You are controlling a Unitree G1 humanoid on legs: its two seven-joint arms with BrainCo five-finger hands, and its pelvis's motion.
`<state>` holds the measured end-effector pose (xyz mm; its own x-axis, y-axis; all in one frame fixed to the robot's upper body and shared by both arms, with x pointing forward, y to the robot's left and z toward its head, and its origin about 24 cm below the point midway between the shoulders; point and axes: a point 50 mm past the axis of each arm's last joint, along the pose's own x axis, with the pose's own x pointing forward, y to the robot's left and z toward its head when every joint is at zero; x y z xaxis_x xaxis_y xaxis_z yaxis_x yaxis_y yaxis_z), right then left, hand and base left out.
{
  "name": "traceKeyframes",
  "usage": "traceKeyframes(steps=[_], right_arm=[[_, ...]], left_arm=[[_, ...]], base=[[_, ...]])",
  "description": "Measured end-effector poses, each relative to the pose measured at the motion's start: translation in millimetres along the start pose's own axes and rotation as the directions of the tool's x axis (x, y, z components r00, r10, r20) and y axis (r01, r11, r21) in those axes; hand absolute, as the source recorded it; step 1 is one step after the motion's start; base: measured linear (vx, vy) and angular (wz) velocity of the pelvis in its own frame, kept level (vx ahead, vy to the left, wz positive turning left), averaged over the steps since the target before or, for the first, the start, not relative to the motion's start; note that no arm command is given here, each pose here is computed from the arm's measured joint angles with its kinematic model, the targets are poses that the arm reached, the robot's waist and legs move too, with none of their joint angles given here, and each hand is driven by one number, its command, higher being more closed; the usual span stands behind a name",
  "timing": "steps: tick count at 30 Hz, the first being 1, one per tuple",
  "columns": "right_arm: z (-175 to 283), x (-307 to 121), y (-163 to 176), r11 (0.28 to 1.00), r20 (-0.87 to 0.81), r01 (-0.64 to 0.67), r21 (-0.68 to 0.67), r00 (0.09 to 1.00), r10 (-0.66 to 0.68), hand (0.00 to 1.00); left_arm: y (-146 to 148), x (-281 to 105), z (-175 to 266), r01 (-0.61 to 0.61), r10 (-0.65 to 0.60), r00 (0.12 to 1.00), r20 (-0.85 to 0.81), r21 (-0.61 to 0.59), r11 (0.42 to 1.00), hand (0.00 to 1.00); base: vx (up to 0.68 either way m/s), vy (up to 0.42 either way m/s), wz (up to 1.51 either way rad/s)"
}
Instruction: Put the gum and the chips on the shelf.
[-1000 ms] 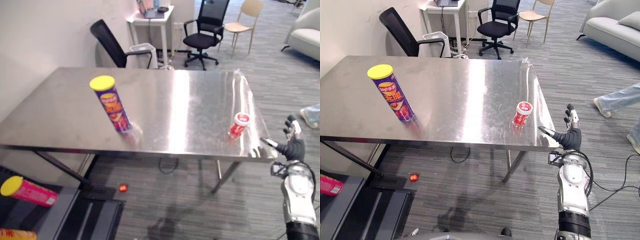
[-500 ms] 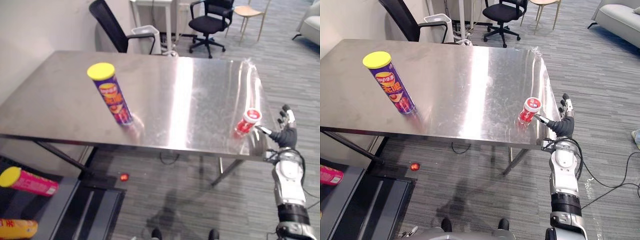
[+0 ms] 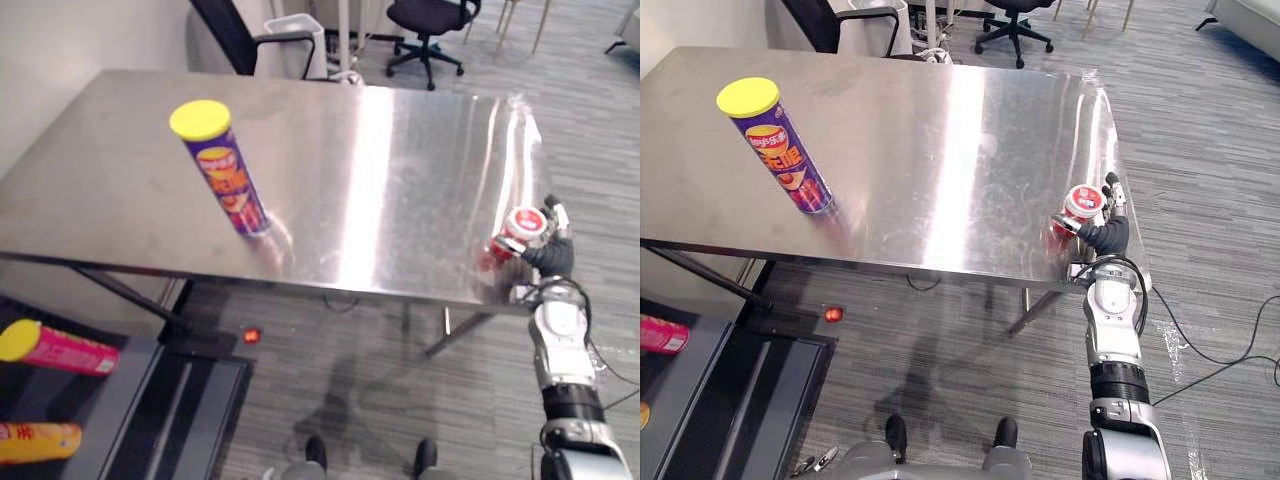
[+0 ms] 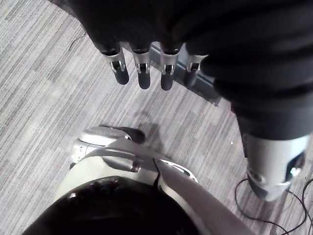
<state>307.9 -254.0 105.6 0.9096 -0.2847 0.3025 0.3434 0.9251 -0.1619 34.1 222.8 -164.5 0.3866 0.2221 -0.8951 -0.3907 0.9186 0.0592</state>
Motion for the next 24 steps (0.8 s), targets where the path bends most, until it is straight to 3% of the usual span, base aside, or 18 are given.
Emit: traceKeyframes(steps=[1,2,24], right_arm=[[1,1,3,1.000,0.004,-0.008,0.002,1.000,0.008,0.00],[4,3,5,1.000,0.012,-0.014,0.005,1.000,0.014,1.00],[10,6,24,0.998,0.031,-0.038,0.051,0.999,0.036,1.00]], left_arm=[[0,0,0,-0.001,0.001,1.000,0.001,0.000,1.000,0.00],[0,0,1,0.000,0.000,1.000,0.003,0.000,1.000,0.00],[-2,2,8,-0.013,0.012,1.000,0.022,0.015,1.000,0.00]], base=[[-0.03,-0.005,0.06],[0.00,0.000,0.00],[-0.04,-0.024,0.00]])
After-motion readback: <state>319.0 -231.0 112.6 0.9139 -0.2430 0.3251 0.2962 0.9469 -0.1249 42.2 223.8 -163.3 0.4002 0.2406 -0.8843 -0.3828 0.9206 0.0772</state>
